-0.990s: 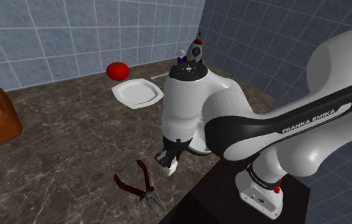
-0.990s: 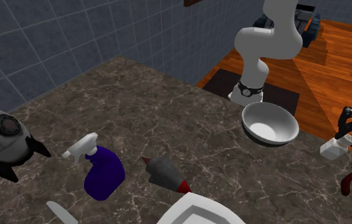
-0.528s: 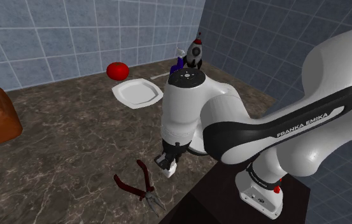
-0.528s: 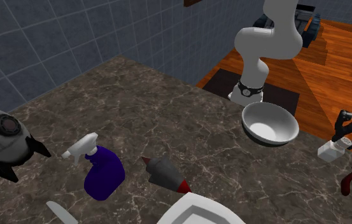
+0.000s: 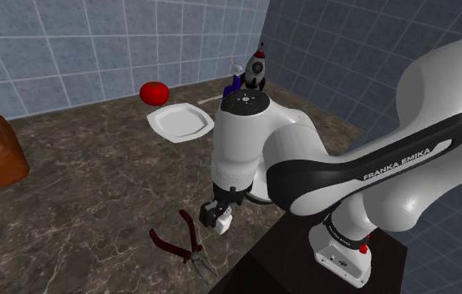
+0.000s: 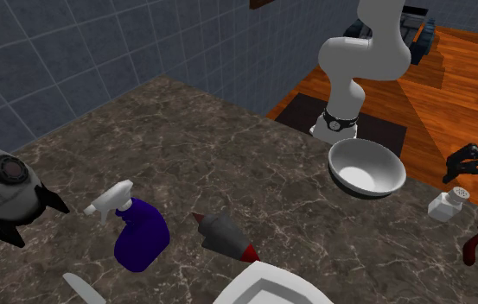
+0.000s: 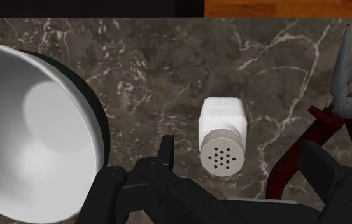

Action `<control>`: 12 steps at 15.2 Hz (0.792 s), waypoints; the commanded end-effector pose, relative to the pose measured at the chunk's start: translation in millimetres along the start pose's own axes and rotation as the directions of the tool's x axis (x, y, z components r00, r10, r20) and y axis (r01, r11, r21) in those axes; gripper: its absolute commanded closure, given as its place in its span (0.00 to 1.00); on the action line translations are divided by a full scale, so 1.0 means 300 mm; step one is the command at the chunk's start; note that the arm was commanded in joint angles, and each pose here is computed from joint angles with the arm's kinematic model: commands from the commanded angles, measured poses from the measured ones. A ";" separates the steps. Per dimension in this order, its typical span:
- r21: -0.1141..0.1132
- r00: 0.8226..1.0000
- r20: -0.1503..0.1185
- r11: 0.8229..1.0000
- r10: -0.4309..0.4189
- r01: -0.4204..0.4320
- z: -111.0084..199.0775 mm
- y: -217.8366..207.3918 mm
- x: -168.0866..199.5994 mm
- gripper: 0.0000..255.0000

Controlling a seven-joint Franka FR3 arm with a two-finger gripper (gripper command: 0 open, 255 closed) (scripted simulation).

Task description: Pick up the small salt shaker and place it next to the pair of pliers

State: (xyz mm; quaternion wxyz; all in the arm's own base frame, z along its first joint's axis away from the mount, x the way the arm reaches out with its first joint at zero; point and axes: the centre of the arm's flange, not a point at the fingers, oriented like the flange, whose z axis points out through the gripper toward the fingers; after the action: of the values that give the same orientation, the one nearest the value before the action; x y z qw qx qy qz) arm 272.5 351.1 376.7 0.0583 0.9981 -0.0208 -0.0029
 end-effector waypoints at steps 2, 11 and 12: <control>0.000 1.000 0.000 1.000 0.000 0.000 -0.088 0.000 0.000 0.00; 0.000 1.000 0.000 1.000 0.000 0.000 -0.167 0.000 0.000 0.00; 0.000 1.000 0.000 1.000 0.000 0.000 -0.167 0.000 0.000 0.00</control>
State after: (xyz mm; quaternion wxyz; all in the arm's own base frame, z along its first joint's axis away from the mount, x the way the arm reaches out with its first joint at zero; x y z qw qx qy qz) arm 272.9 356.9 426.2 0.0583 0.9981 -0.0208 -0.0029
